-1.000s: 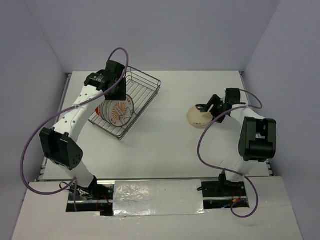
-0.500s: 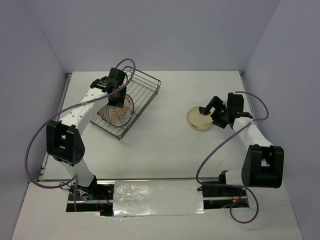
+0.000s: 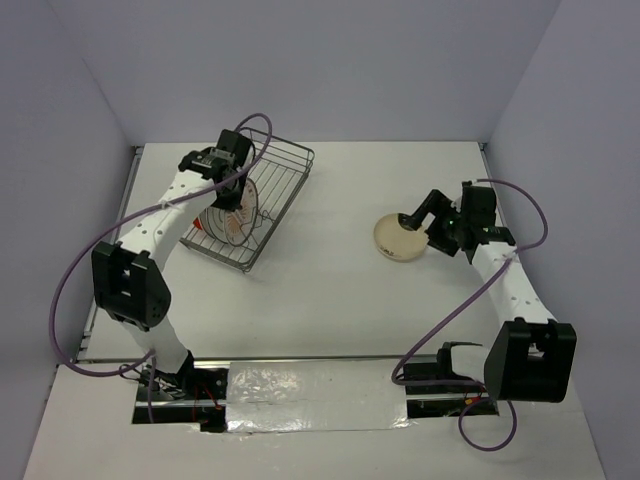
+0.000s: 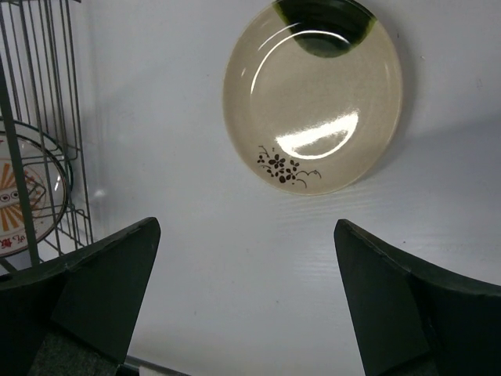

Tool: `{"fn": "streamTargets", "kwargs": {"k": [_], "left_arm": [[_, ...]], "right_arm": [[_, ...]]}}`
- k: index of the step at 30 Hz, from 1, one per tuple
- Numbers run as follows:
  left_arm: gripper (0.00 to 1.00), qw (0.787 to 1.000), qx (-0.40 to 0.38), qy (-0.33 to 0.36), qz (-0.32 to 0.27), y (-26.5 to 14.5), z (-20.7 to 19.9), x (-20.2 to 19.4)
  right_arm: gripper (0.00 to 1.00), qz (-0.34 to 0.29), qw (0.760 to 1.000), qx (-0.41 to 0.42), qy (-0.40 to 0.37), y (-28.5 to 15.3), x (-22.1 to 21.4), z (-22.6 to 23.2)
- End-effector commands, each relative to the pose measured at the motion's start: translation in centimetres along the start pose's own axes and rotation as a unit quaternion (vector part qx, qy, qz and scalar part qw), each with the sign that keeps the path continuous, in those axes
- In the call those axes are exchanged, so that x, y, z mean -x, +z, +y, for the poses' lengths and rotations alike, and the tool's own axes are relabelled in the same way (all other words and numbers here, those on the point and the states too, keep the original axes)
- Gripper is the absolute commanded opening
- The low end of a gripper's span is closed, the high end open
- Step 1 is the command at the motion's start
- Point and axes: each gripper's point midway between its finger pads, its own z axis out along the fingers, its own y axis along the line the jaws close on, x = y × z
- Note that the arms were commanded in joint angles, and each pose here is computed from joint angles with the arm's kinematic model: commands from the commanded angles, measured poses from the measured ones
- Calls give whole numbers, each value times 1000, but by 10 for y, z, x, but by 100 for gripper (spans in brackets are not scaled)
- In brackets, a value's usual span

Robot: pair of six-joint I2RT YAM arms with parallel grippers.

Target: Unload the plates from the dish rack

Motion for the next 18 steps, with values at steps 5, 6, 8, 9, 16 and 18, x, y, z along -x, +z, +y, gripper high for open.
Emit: {"fn": "streamTargets", "kwargs": {"k": [5, 6, 8, 9, 16, 18], "left_arm": [[0, 998, 34, -21, -56, -69, 20, 47], [0, 997, 34, -21, -61, -76, 19, 50], [0, 995, 18, -33, -89, -99, 16, 64], [0, 994, -16, -39, -103, -111, 9, 67], [1, 908, -362, -81, -195, -196, -91, 87], [1, 852, -454, -103, -240, -232, -111, 102]], "right_arm": [[100, -3, 998, 63, -9, -24, 7, 45], [100, 5, 997, 82, -11, -27, 6, 54], [100, -3, 988, 148, -37, -37, 11, 88], [100, 15, 975, 214, -63, -49, 2, 116], [100, -31, 886, 409, -216, -103, 6, 233], [100, -48, 881, 414, -223, -105, 12, 241]]}}
